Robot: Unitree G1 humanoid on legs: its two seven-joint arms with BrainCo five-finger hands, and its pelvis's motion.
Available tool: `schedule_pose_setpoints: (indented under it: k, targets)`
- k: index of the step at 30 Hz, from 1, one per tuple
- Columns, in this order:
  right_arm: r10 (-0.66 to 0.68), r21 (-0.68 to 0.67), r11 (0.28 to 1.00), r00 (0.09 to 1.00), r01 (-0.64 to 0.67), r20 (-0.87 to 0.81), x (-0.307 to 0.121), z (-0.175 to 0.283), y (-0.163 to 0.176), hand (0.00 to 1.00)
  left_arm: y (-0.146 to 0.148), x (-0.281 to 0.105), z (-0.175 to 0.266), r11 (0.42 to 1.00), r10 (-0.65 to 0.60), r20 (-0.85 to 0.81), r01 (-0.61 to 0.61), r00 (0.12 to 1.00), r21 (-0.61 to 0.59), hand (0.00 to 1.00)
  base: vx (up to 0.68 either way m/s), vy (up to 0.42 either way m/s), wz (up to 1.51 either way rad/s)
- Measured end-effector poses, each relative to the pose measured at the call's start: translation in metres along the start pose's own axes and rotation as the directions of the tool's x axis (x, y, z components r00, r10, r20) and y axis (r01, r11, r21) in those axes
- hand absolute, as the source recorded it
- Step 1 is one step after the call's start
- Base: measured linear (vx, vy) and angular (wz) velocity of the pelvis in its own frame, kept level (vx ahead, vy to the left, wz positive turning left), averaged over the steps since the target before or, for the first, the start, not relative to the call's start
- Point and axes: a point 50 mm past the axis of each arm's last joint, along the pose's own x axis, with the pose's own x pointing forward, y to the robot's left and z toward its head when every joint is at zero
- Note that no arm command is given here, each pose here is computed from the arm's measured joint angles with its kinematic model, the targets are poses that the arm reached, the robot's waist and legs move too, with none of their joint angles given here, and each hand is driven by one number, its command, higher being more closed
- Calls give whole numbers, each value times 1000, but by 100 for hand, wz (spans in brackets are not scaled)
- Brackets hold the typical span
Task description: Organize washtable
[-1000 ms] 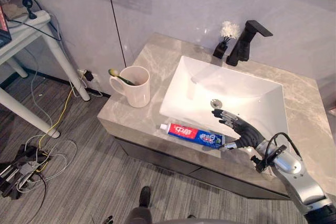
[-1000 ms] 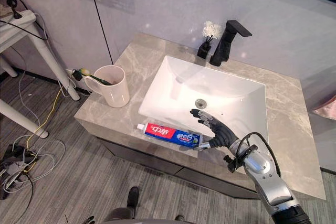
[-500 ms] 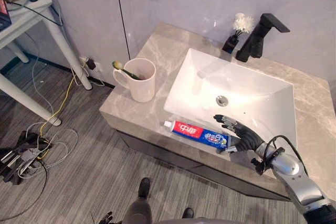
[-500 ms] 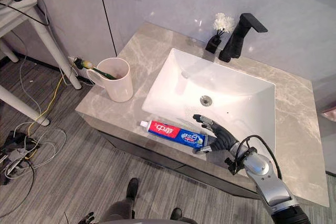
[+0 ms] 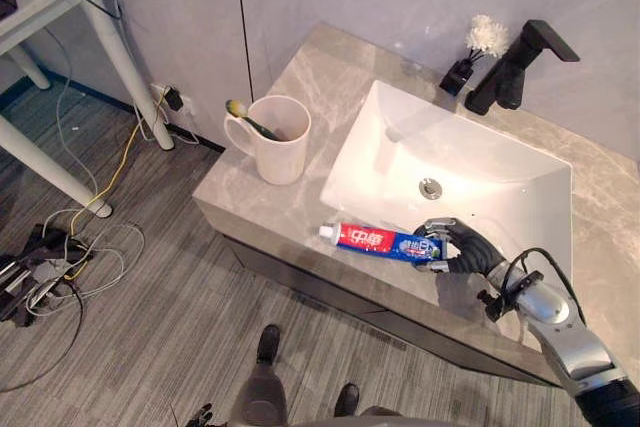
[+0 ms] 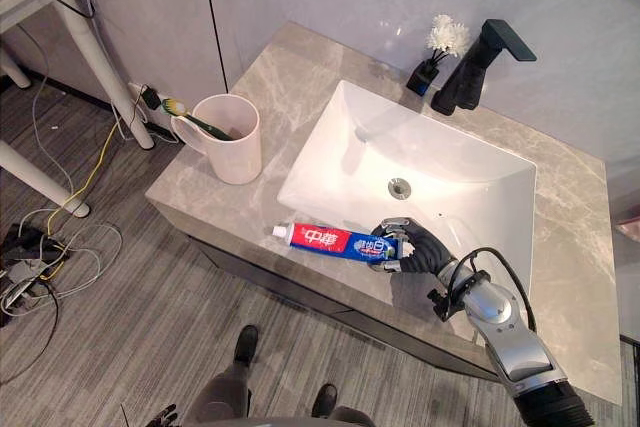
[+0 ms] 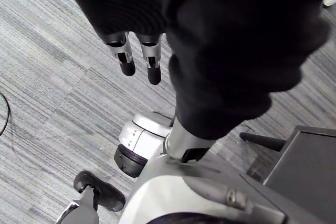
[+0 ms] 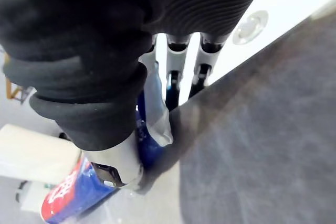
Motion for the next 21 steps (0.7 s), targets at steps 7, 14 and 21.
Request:
schedule_pose_setpoints:
  k: [7,14,21]
  targets:
    - [-3,-12,1000,1000,3,25,5,5,-3,100,0,0,0,1000,2,0,-2,1000,1,0,-3,0,-1]
    - [-7,-1,1000,999,7,43,8,8,-1,100,1,0,1,1000,10,8,-10,1000,-22,0,-21,-6,-11]
    - [-228,41,973,972,226,52,-3,7,-31,100,22,-13,68,818,275,328,-41,904,-574,0,-33,0,1]
